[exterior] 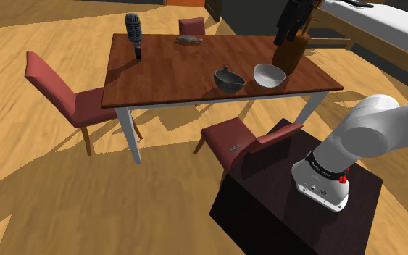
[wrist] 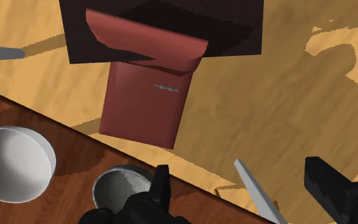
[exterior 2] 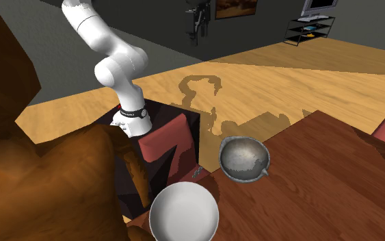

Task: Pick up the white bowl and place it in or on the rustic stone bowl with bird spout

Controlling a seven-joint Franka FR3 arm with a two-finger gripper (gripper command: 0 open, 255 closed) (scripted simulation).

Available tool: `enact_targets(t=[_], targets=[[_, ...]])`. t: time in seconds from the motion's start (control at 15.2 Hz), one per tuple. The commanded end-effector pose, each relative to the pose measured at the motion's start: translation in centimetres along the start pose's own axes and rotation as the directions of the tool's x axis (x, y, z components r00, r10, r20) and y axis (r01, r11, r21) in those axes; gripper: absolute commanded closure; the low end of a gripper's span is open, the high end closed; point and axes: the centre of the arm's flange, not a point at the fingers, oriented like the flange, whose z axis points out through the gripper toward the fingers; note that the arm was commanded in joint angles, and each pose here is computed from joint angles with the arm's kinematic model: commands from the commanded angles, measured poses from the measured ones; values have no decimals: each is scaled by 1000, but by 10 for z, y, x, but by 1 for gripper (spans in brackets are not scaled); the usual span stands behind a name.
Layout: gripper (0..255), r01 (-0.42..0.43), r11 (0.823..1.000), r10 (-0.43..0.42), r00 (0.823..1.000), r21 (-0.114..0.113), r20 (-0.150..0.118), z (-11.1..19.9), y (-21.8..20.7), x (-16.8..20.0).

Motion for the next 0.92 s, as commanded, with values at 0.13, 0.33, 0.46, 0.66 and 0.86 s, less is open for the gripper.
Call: enact_targets(t=[0.13, 0.33, 0.46, 0.66, 0.86], targets=[[0, 4, 1000, -4, 1000, -12, 0, 17, 18, 6], [0, 11, 1000, -11, 1000, -29, 1, 41, 45, 16], [0, 15, 999, -15, 1000, -41, 2, 58, 63, 22], [0, 22, 998, -22, 1000, -58, 3, 81, 90, 32], [0, 28, 997, -28, 1000, -76, 4, 105, 118, 42]])
